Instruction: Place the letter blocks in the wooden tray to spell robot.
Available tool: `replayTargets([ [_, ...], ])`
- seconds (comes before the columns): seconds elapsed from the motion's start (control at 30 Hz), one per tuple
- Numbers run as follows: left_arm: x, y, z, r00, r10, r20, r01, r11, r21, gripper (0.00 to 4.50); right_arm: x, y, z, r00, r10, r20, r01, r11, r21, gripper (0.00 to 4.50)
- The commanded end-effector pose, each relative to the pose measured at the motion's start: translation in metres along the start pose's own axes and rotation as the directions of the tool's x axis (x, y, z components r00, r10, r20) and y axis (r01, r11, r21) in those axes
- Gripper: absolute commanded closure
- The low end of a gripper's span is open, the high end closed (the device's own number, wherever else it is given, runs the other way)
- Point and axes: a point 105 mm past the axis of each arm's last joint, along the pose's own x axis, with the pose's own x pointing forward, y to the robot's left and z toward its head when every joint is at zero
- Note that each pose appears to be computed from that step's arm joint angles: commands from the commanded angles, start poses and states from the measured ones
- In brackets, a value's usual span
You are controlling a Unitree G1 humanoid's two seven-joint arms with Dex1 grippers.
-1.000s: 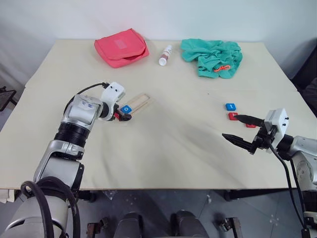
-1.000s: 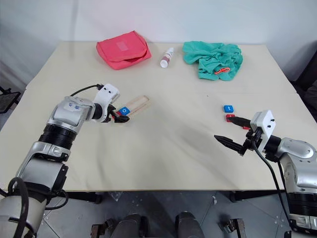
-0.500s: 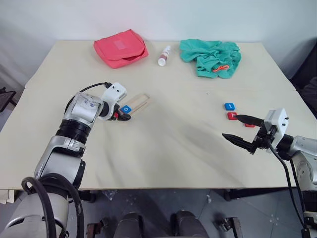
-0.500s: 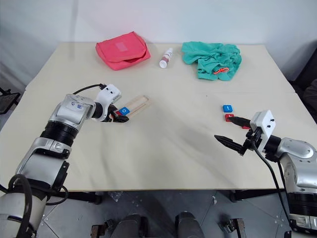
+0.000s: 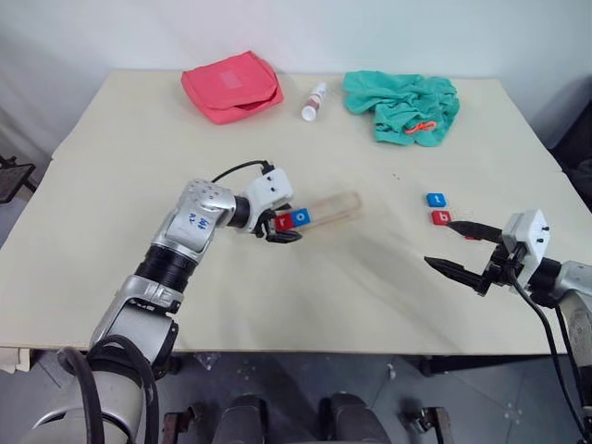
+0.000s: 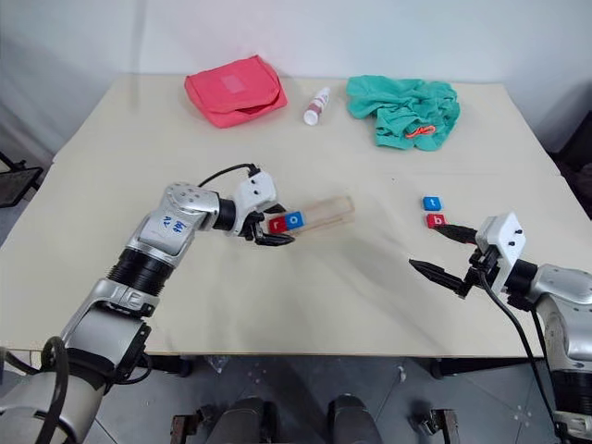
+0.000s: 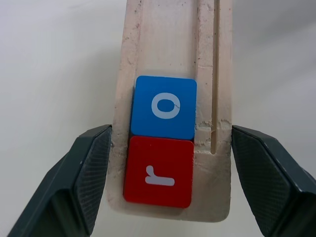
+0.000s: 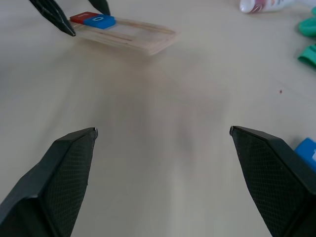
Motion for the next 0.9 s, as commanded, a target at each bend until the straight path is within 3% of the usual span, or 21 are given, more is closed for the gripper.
replayTargets([
  [0.03, 0.012, -0.014, 0.024, 0.998, -0.061, -0.006, 0.061, 0.997, 0.057, 1.08, -0.013, 0.002, 0.015, 1.000, -0.014, 0.012, 0.015, 0.997, -0.073, 0.00],
  [0.5, 0.044, -0.049, 0.025, 0.988, -0.072, -0.139, 0.091, 0.987, 0.129, 1.08, -0.057, 0.021, 0.000, 1.000, -0.009, -0.006, 0.009, 0.999, -0.048, 0.00],
  [0.9, 0.038, -0.069, 0.030, 0.986, -0.081, -0.144, 0.108, 0.977, 0.184, 1.08, -0.051, 0.017, -0.005, 0.999, -0.029, -0.014, 0.029, 0.998, -0.055, 0.00],
])
